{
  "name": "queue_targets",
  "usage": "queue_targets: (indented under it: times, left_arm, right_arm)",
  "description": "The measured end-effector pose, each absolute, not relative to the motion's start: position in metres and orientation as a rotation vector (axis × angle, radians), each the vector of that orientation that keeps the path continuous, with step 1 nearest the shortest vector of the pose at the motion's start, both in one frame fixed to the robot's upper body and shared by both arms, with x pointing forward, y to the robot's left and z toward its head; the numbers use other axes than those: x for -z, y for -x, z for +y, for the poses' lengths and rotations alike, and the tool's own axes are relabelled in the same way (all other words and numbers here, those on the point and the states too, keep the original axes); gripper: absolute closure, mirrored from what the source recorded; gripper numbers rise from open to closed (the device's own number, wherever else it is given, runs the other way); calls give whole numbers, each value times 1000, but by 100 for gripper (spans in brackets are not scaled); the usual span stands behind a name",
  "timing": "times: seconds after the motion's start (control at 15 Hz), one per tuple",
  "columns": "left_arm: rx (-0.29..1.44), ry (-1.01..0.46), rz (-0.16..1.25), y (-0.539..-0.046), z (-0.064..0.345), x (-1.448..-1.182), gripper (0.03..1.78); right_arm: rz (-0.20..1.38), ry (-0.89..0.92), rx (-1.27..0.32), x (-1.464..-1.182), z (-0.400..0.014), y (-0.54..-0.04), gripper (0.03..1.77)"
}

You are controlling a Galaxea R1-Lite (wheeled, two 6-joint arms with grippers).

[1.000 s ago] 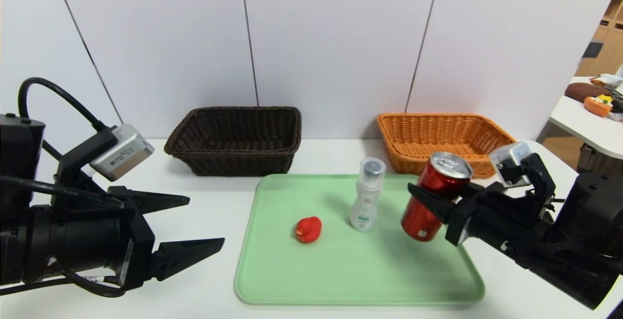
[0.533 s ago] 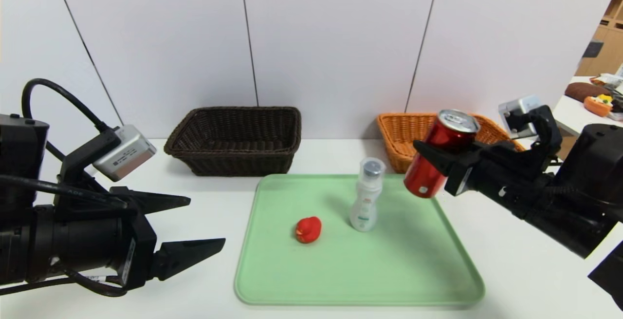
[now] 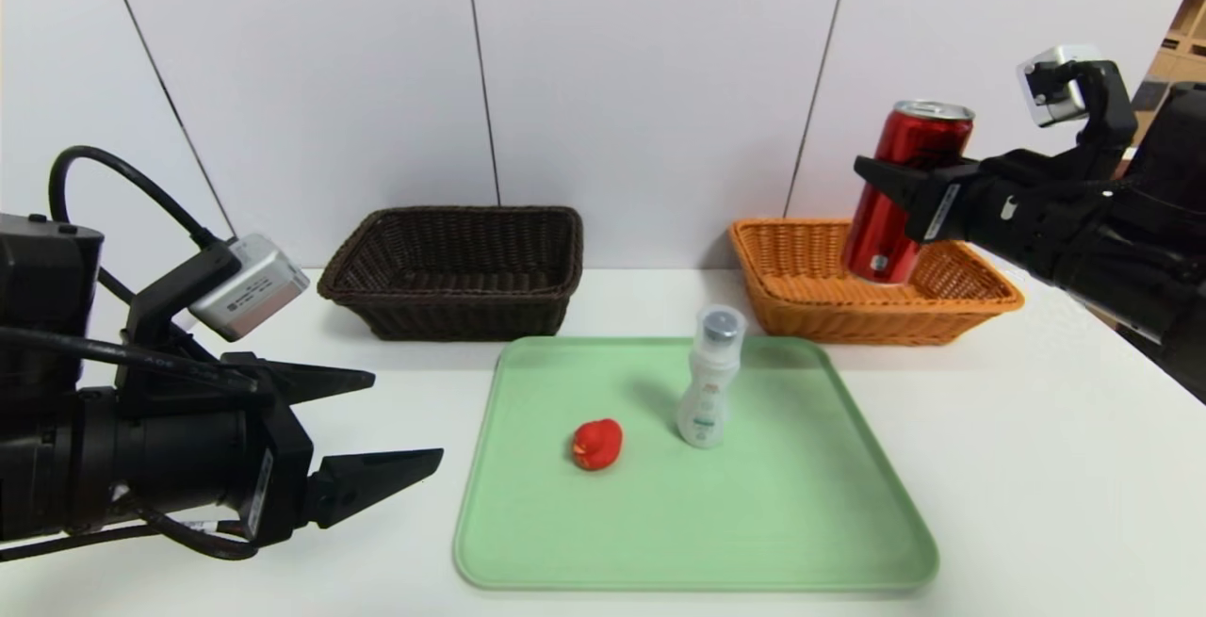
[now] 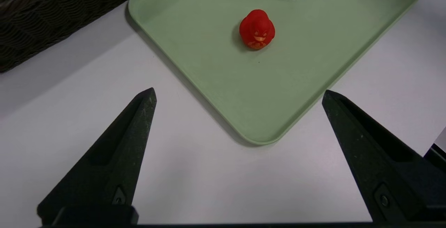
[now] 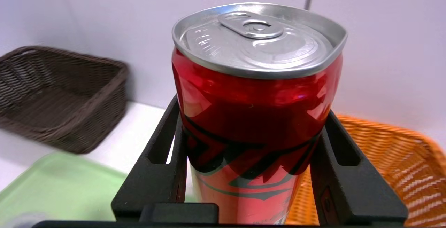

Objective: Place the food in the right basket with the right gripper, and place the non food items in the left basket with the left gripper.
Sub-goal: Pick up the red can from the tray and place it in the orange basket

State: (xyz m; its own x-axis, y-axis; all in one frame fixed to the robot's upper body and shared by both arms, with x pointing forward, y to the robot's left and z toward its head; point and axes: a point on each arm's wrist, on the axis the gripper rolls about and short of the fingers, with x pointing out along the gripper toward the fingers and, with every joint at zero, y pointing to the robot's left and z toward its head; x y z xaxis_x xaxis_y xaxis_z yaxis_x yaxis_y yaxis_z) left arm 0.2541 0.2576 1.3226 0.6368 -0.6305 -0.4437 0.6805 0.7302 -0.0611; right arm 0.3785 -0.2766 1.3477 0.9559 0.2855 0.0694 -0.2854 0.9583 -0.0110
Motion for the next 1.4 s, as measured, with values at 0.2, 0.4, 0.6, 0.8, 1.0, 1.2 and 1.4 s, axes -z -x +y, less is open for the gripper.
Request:
queue_targets:
  times: [0.2, 0.4, 0.6, 0.8, 1.0, 1.2, 1.4]
  left_arm:
    - [751, -117, 465, -255, 257, -1322, 12]
    - [751, -119, 472, -256, 257, -1320, 12]
    - [750, -117, 480, -256, 257, -1318, 12]
    - [750, -117, 485, -259, 256, -1316, 12]
    - [748, -114, 499, -262, 254, -1313, 12]
    - [745, -113, 511, -264, 254, -1309, 12]
    - [741, -113, 489, -267, 253, -1304, 12]
  right_arm:
    - [-63, 3, -217, -1344, -294, -403, 86]
    - [-50, 5, -166, -1336, -308, -428, 86]
    - [-40, 7, -137, -1327, -317, -452, 86]
    - [-21, 7, -131, -1315, -318, -471, 86]
    - [4, 8, -126, -1299, -318, -493, 86]
    - [28, 7, -121, -1282, -320, -511, 86]
    - [60, 5, -119, -1265, -320, -521, 86]
